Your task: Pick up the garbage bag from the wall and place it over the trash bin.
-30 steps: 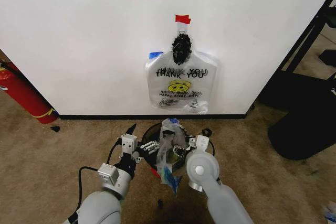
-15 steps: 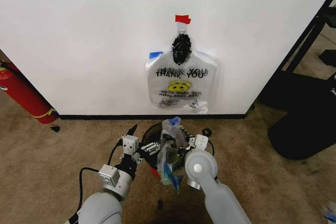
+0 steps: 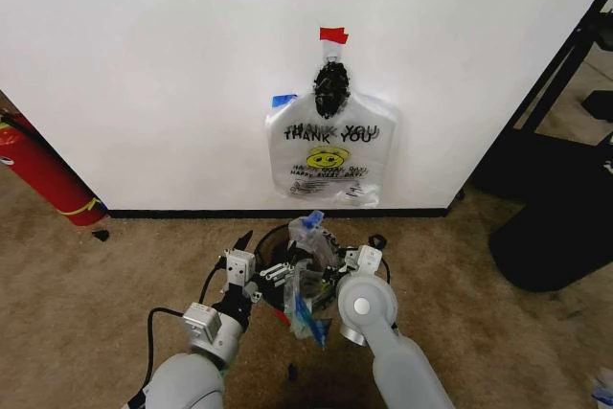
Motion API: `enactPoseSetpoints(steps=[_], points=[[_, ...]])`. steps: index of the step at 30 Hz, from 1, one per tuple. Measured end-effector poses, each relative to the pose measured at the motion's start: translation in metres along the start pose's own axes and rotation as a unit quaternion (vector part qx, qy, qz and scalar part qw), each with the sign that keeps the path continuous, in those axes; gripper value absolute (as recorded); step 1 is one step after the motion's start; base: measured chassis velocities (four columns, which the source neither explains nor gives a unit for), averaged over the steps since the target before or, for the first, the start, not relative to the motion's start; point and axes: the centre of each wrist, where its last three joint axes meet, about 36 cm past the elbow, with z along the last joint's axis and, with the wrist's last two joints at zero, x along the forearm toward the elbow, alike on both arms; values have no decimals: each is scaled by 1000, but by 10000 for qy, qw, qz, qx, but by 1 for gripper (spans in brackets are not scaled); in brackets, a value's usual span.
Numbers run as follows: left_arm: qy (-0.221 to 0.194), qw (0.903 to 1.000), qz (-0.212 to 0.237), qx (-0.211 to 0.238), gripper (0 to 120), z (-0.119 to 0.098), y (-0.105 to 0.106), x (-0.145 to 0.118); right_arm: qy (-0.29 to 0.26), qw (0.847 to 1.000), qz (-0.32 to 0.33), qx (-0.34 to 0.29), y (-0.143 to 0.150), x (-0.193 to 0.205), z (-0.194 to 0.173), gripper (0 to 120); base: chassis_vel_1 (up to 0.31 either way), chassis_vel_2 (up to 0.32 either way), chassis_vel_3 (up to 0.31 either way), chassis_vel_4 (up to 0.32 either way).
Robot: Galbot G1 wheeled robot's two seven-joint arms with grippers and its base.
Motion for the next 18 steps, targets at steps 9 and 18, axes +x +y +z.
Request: enactPoseSetpoints(steps=[9,18], points=[[-16,9998,167,129,100,-20,-6,7,-382,9987,-246,-244,-32,30,9,0,0,0,0,0],[175,9983,521,179,100,-44,-11,12,-840,9957,-267,-278,-47,54,15,0,0,0,0,0]])
